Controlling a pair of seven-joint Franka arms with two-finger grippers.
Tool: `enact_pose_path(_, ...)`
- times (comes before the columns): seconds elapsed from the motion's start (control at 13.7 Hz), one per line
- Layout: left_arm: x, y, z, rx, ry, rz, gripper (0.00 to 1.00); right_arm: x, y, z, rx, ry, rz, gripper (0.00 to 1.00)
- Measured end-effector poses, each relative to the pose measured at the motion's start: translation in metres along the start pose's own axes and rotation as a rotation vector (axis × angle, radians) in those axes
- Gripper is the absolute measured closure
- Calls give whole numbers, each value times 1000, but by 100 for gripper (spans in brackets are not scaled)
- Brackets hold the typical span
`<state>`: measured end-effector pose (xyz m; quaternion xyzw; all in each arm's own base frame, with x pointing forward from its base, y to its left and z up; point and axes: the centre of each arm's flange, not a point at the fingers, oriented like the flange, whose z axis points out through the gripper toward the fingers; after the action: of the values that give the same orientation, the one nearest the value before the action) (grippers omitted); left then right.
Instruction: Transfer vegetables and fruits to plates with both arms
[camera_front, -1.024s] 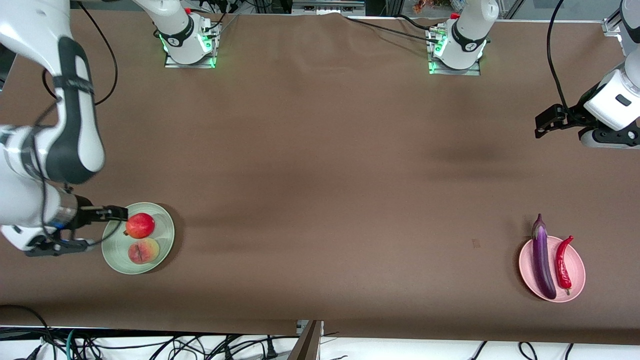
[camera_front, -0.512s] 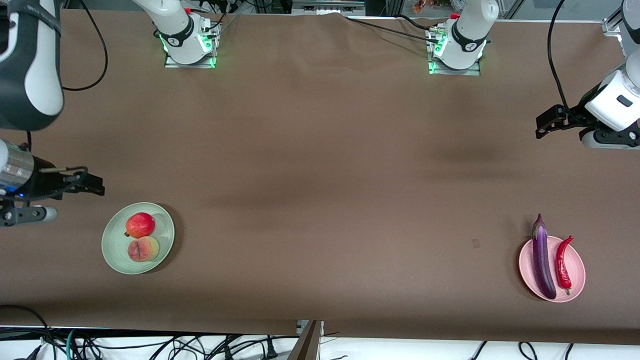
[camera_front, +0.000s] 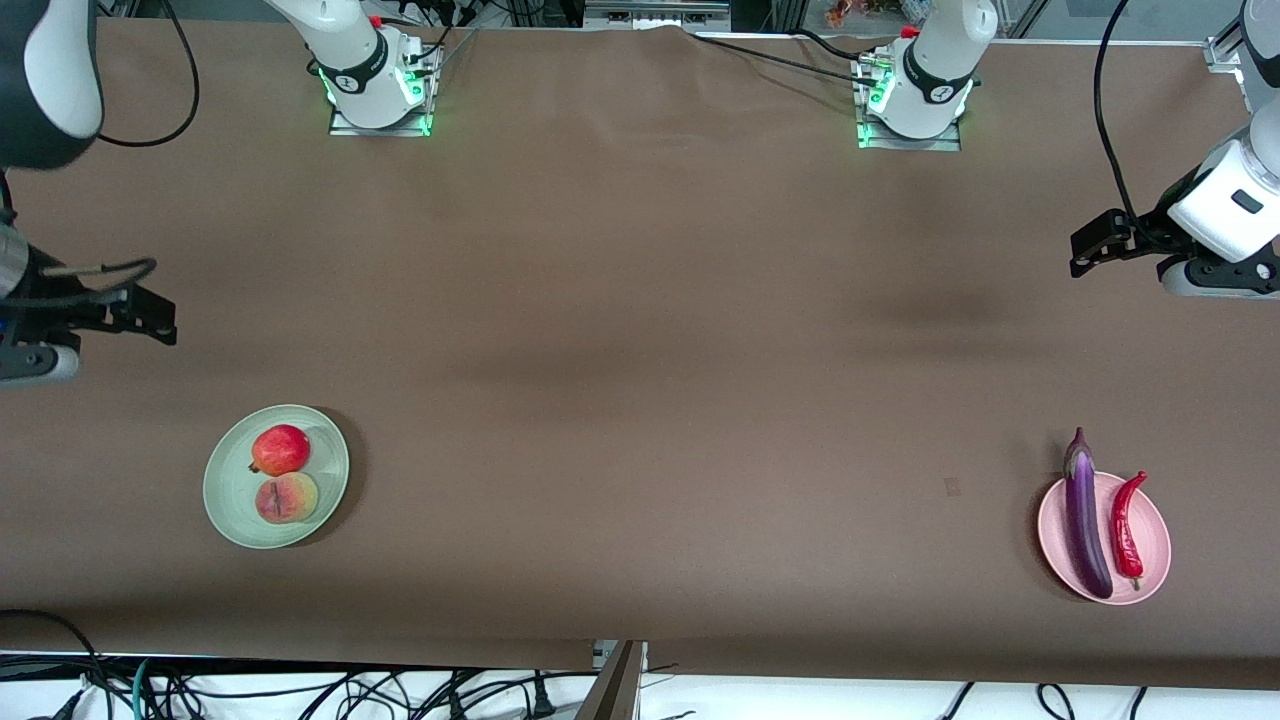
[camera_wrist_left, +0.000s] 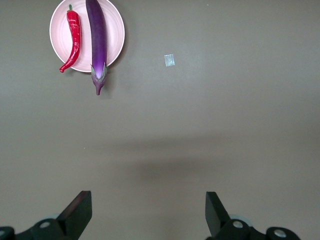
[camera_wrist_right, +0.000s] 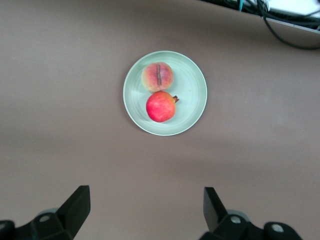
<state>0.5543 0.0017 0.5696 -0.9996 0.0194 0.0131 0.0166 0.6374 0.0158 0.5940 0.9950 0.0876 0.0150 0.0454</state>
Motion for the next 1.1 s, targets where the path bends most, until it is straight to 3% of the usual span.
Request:
enact_pose_path(0.22, 0, -1, 0, 0, 0, -1, 0, -21, 6, -12, 0, -1, 10, 0)
enact_pose_path(0.59, 0, -2, 0, 0, -1, -3, 0, -30, -11, 6, 22, -84, 7, 0)
enact_pose_path(1.1, 0, -2, 0, 0, -1, -3, 0, -32, -16, 7, 27, -100, 22, 0)
